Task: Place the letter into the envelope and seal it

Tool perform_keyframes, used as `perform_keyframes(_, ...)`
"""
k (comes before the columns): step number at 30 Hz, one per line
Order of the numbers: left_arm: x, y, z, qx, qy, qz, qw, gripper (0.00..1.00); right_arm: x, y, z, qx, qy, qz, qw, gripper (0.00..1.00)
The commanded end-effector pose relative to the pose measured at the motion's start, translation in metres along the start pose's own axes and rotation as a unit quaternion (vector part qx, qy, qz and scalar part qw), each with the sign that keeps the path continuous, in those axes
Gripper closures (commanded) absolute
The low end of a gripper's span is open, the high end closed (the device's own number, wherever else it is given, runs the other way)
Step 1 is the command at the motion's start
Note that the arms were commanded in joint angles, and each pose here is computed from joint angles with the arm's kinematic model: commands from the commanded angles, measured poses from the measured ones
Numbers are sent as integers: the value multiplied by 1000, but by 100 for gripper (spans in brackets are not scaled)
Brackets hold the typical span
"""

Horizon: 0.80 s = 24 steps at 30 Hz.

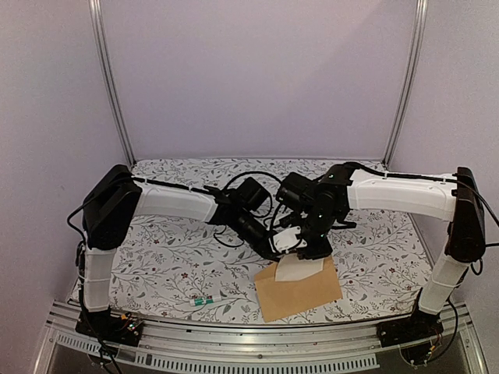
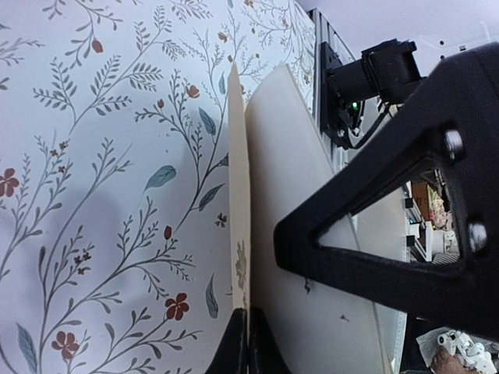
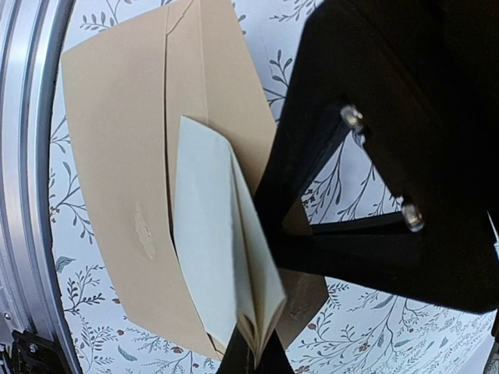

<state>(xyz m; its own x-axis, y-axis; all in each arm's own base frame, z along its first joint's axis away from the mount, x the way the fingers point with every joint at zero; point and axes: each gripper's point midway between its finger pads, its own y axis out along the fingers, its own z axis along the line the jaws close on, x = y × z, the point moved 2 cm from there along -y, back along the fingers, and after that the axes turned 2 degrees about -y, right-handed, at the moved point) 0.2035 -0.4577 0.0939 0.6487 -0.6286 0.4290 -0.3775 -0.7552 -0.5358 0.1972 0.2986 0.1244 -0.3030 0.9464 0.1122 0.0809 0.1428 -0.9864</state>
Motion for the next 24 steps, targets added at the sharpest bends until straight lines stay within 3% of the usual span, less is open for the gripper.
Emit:
perform_keyframes(1, 2, 1, -1, -9, 1, -7, 1000, 100, 5, -2, 1, -3, 10, -11, 1000, 100)
perform_keyframes(16, 9, -4, 5, -27, -16, -24, 999, 100, 9, 7, 8, 40, -9, -8, 999, 100)
perform_keyframes(24, 8, -4, 5, -28, -14, -22, 999, 100, -6, -9, -7, 22, 34, -25, 999, 86)
